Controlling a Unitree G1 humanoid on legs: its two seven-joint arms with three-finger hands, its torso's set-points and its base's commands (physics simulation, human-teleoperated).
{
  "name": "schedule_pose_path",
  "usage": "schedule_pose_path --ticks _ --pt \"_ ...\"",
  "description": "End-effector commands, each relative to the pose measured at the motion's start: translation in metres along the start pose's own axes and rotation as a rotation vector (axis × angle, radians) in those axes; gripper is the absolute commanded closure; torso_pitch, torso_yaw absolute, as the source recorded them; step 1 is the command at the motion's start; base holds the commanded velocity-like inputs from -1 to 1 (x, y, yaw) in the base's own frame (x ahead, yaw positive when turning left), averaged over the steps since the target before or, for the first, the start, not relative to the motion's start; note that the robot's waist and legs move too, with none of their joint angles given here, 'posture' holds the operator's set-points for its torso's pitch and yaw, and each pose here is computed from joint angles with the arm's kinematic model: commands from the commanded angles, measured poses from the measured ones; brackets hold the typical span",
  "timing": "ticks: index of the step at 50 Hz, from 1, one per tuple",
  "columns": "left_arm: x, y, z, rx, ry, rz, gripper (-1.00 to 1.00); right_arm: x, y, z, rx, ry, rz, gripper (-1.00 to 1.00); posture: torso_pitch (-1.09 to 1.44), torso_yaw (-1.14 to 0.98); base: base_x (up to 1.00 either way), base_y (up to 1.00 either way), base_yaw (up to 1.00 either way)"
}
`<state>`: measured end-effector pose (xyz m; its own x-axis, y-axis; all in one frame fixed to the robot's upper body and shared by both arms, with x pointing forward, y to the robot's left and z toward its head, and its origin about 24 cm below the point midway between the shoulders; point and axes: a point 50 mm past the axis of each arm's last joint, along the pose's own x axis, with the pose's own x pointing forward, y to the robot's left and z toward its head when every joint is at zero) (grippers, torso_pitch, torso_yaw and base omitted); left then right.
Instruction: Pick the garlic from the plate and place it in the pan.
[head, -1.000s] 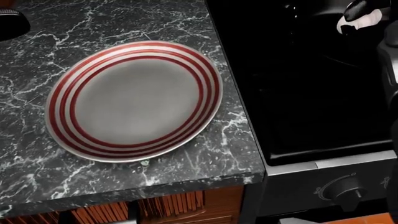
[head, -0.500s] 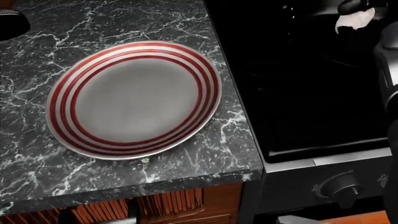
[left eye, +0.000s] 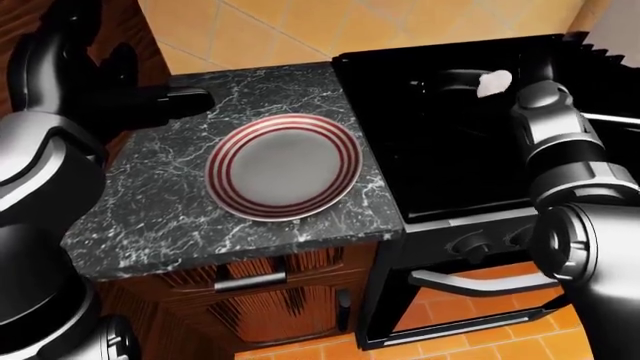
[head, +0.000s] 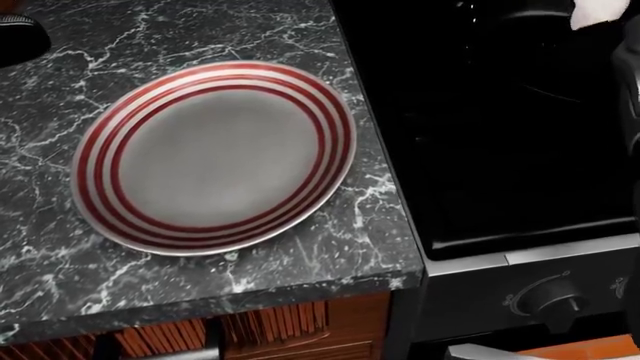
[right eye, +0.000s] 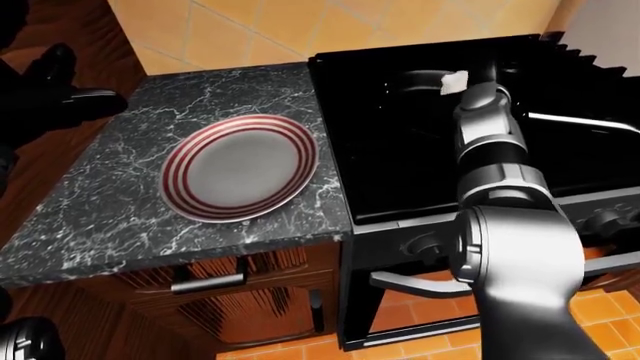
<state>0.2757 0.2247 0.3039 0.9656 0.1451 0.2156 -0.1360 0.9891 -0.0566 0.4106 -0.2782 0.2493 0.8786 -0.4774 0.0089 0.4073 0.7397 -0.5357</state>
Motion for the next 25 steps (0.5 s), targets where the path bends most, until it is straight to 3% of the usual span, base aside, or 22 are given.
schedule_pose_path --ticks 1,4,14,25 --pt "-0.003 0.002 0.015 -0.007 -0.081 0.006 -1.00 -0.003 -0.018 0.037 0.029 -0.119 -0.047 -0.76 0.00 0.00 0.00 0.00 0.00" --pt "-0.003 0.002 0.016 -0.008 -0.083 0.007 -1.00 -0.005 -0.020 0.047 0.028 -0.138 -0.042 -1.00 0.00 0.00 0.00 0.00 0.00" --pt "-0.004 0.001 0.018 -0.007 -0.085 0.005 -1.00 -0.011 -0.036 0.077 0.051 -0.175 -0.036 -1.00 0.00 0.00 0.00 0.00 0.00" --pt "-0.001 -0.004 0.019 -0.003 -0.091 -0.005 -1.00 -0.026 -0.051 0.120 0.193 -0.217 0.026 -1.00 0.00 0.00 0.00 0.00 0.00"
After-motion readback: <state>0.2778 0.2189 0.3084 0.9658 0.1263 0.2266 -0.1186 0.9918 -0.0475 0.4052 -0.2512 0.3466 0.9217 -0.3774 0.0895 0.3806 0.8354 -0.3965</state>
